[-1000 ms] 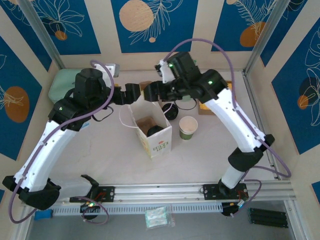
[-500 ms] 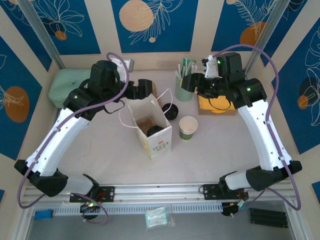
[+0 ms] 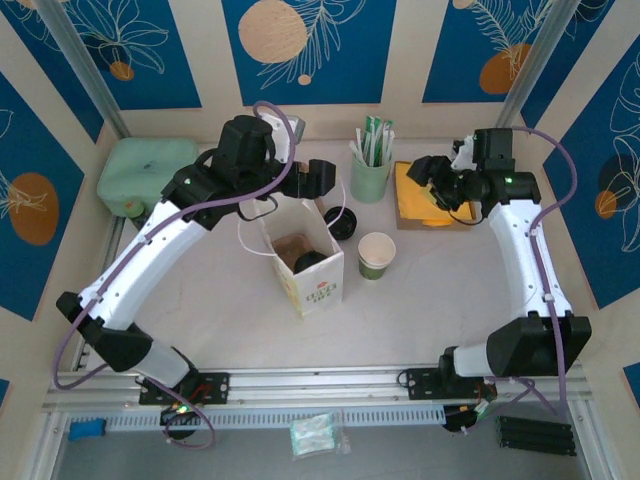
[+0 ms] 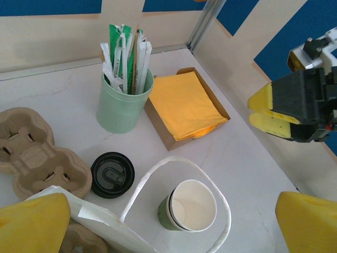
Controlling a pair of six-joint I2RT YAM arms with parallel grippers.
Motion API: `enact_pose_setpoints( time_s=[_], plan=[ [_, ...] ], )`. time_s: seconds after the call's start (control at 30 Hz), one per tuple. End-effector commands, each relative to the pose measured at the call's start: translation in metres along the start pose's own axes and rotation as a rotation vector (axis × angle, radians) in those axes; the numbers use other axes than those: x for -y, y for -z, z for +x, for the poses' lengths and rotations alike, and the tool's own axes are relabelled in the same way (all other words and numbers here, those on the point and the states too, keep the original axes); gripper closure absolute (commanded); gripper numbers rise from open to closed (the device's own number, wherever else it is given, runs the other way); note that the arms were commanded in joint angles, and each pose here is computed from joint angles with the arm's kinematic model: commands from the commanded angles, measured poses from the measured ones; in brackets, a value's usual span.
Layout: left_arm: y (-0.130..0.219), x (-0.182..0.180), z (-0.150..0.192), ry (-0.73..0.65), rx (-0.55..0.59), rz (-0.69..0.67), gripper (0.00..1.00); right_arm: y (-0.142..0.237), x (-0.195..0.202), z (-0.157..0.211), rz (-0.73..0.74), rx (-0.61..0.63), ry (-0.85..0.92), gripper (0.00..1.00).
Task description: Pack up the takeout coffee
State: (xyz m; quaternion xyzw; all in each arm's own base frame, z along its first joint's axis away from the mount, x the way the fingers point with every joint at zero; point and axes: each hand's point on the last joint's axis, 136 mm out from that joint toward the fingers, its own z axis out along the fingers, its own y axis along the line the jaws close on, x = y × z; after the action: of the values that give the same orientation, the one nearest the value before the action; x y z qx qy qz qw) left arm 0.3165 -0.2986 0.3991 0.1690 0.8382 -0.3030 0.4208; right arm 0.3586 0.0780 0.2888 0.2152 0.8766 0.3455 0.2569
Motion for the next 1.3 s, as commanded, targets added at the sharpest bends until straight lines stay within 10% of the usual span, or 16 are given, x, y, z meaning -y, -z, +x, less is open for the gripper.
enact_pose_setpoints(
  time_s=[0.0,0.6,1.27],
  plan=[
    [0.005,0.008,-0.016,-0.029,0.051,0.014,0.01,-0.007,0.018,-0.012,0.016,0.021,-0.064,0.39],
    [-0.029,0.001,-0.009,-0.088,-0.025,0.01,0.01,-0.096,0.176,-0.042,0.278,-0.034,-0.44,0.5],
    [-0.043,-0.017,-0.009,-0.059,-0.05,0.012,0.0,-0.13,0.203,-0.046,0.323,-0.067,-0.527,0.55]
  ],
)
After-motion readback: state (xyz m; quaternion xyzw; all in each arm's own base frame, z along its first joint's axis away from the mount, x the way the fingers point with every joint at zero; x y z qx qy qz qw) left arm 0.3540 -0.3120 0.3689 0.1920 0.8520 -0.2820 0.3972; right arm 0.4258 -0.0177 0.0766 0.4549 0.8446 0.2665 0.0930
